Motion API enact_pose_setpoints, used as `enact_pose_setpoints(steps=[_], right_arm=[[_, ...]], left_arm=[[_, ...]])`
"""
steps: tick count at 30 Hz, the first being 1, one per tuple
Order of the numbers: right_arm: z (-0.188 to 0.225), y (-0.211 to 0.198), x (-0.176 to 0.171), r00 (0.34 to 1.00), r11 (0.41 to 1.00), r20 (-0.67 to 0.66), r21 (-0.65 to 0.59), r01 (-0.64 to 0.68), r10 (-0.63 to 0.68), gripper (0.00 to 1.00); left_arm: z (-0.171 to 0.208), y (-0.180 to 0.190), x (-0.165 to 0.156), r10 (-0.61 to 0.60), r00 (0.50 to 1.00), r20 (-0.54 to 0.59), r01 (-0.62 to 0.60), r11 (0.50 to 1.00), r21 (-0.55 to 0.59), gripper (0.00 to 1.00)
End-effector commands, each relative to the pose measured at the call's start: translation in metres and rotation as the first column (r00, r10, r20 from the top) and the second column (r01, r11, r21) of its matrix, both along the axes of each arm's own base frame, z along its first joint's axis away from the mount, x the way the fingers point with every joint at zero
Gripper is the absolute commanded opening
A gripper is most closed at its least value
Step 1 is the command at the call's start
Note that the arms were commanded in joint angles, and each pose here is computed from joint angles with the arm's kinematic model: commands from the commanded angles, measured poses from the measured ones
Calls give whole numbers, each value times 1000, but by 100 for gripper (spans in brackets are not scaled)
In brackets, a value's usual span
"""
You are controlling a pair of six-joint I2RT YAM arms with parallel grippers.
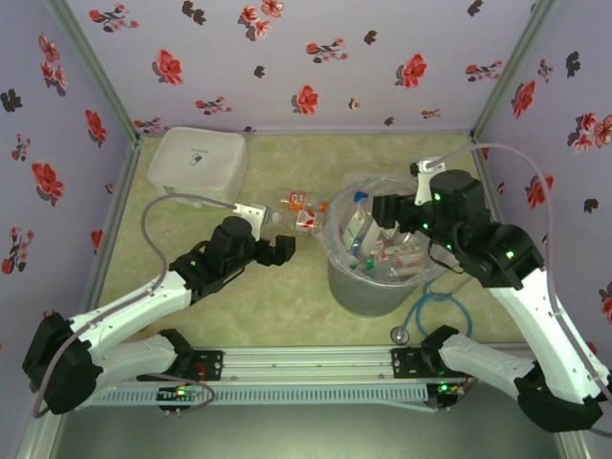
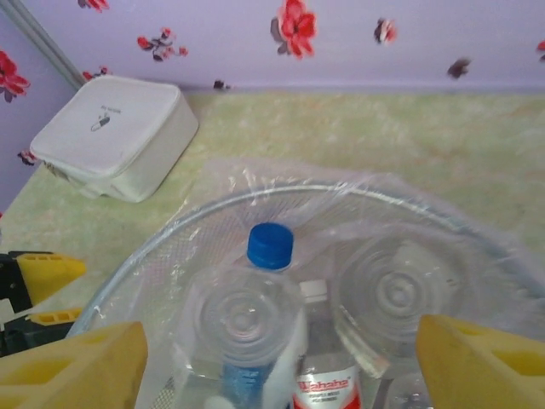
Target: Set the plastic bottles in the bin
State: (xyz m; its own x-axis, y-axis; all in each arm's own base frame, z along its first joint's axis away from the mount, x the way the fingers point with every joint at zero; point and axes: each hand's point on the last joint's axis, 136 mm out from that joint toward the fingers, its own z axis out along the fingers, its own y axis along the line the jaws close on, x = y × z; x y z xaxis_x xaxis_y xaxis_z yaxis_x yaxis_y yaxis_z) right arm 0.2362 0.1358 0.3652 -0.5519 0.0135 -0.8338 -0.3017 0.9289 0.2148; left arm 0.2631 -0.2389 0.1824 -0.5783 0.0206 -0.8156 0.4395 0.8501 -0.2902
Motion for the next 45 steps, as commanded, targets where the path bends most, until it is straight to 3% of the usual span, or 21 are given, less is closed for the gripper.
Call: enact_pose_setpoints(steps=[1,3,9,13,20,23,27,31,35,40,45], right_arm=[[-6,-15,9,999,991,4,-124,52,-52,71],[-8,-9,18,999,987,-1,-154,42,-43,60],[-20,28,35,996,990,-65,-123,-64,56,42],[-29,47,34,990,987,-86,-110,-118,109,42],[-4,53,34,992,990,-5,-57,-127,127,49],[-18,64,39,987,986,-50,-66,-156,153,49],[-49,74,38,977,979,-133,-100,-178,164,45],[-75,74,35,977,986,-163,-73,-152,139,41],[-89,68,33,983,994,-157,-37,-106,99,40],[-62,61,35,994,996,-75,-23,-82,80,42],[-26,38,28,999,1000,43,-2,-31,31,68]], left_arm=[[6,-4,4,6,1000,-19,-7,998,-64,100],[3,-2,4,12,1000,-23,-14,998,-63,100],[-12,4,7,36,997,-67,-38,999,-28,100],[-21,7,6,42,995,-92,-41,999,10,100],[-31,8,11,47,993,-106,-42,998,45,100],[-36,5,13,45,992,-119,-40,998,47,100],[-40,-1,15,36,989,-143,-36,999,0,100],[-42,1,24,86,972,-218,-110,989,-101,100],[-45,14,40,191,938,-291,-252,949,-190,100],[-45,1,61,235,895,-379,-381,844,-378,100],[-65,-4,79,306,837,-454,-519,707,-480,100]])
